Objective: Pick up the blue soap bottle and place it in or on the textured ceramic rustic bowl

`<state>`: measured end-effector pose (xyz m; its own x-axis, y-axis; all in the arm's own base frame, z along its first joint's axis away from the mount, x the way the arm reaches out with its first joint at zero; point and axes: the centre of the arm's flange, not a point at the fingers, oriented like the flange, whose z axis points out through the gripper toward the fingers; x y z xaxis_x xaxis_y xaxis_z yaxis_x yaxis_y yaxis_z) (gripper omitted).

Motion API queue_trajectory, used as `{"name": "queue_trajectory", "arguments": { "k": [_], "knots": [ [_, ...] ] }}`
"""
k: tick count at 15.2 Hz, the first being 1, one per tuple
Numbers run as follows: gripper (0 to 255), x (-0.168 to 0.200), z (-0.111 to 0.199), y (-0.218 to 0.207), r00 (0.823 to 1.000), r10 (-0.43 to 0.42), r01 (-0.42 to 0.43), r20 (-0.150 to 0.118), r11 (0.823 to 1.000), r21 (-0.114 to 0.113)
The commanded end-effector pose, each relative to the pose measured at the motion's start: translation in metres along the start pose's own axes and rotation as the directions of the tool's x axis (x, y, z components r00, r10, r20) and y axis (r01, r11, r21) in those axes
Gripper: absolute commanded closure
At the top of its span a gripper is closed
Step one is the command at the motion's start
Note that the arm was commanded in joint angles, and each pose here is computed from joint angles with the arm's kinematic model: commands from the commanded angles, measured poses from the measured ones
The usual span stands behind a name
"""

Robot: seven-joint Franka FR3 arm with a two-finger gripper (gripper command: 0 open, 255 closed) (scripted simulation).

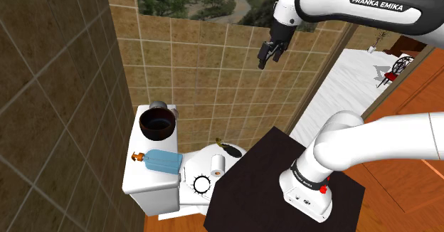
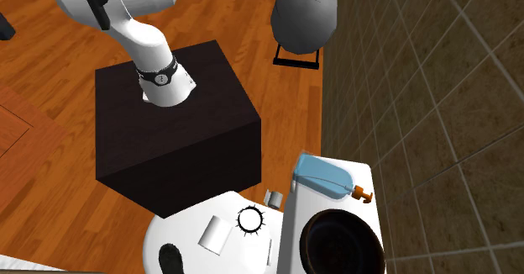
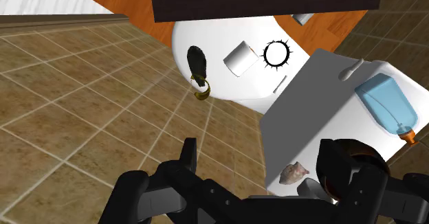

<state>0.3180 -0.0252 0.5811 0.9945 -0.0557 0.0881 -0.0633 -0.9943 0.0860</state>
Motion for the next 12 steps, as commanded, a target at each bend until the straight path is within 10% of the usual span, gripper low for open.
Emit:
{"name": "queue_trajectory", "arguments": {
  "k": [1, 12],
  "knots": [
    [0, 0.0, 0.0, 0.0, 1.0, 0.0, 0.0, 0.0, 1.0, 0.0],
    [0, 0.065, 0.086, -0.098, 0.992, -0.123, 0.123, 0.005, 0.992, 0.001]
  ]
}}
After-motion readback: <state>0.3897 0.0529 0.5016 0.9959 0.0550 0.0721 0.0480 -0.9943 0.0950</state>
